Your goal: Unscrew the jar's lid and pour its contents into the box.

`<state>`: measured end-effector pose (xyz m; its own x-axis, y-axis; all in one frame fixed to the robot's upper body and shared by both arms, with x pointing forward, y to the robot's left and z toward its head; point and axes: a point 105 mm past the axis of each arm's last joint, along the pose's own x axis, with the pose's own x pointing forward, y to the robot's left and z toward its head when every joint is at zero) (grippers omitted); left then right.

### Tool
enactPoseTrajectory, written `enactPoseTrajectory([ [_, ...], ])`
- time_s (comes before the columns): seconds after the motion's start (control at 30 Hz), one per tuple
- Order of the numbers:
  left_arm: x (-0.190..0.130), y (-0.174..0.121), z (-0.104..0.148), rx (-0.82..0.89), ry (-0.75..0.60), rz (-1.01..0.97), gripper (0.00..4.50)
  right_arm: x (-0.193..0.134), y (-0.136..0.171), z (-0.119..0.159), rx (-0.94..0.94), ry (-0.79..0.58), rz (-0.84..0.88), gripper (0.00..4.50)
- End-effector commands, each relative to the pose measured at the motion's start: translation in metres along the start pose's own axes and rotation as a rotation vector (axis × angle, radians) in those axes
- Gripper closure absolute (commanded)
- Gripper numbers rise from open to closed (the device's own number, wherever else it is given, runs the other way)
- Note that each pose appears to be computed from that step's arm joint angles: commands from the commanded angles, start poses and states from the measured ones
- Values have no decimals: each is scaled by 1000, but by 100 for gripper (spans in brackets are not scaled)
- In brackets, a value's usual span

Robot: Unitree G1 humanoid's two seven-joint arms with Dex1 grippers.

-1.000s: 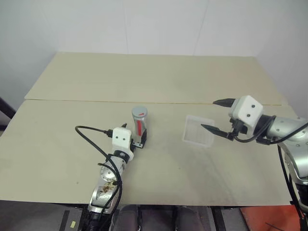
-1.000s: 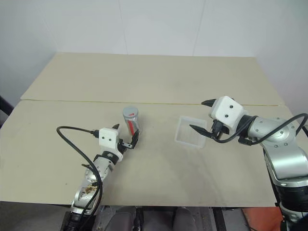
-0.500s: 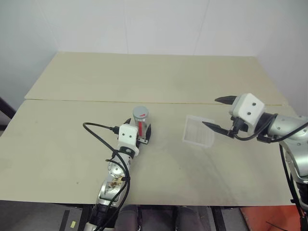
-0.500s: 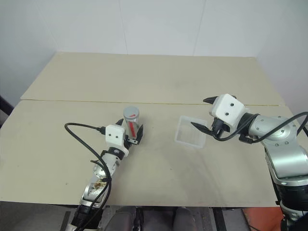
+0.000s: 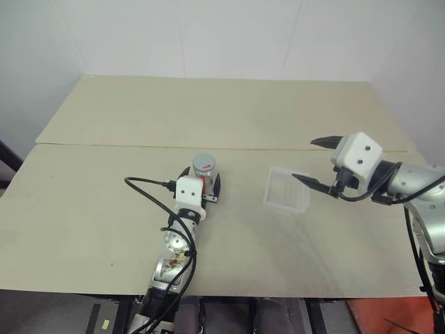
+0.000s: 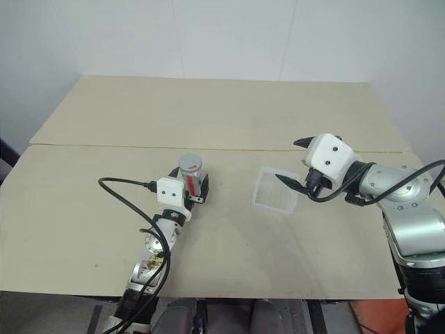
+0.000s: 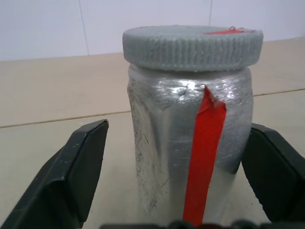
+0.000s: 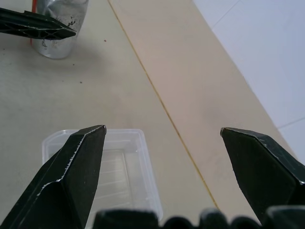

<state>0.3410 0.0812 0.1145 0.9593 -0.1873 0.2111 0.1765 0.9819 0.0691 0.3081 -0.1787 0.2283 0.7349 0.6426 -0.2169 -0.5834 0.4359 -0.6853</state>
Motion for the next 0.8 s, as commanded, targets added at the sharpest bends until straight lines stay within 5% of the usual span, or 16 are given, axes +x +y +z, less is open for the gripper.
enactPoseTrajectory([
  [0.03, 3, -1, 7, 1, -24, 3, 128, -6, -8, 11, -52, -12, -29, 0],
  [0.2, 2, 2, 7, 14, -23, 6, 258, -6, -6, 8, -45, -5, -35, 0],
  [0.57, 6, 24, 25, 3, -98, -82, 259, 0, -1, 10, -24, -31, -53, 0],
  [0.8, 14, 44, 51, -116, -101, -314, 259, 22, 10, 35, 148, -215, -61, 0],
])
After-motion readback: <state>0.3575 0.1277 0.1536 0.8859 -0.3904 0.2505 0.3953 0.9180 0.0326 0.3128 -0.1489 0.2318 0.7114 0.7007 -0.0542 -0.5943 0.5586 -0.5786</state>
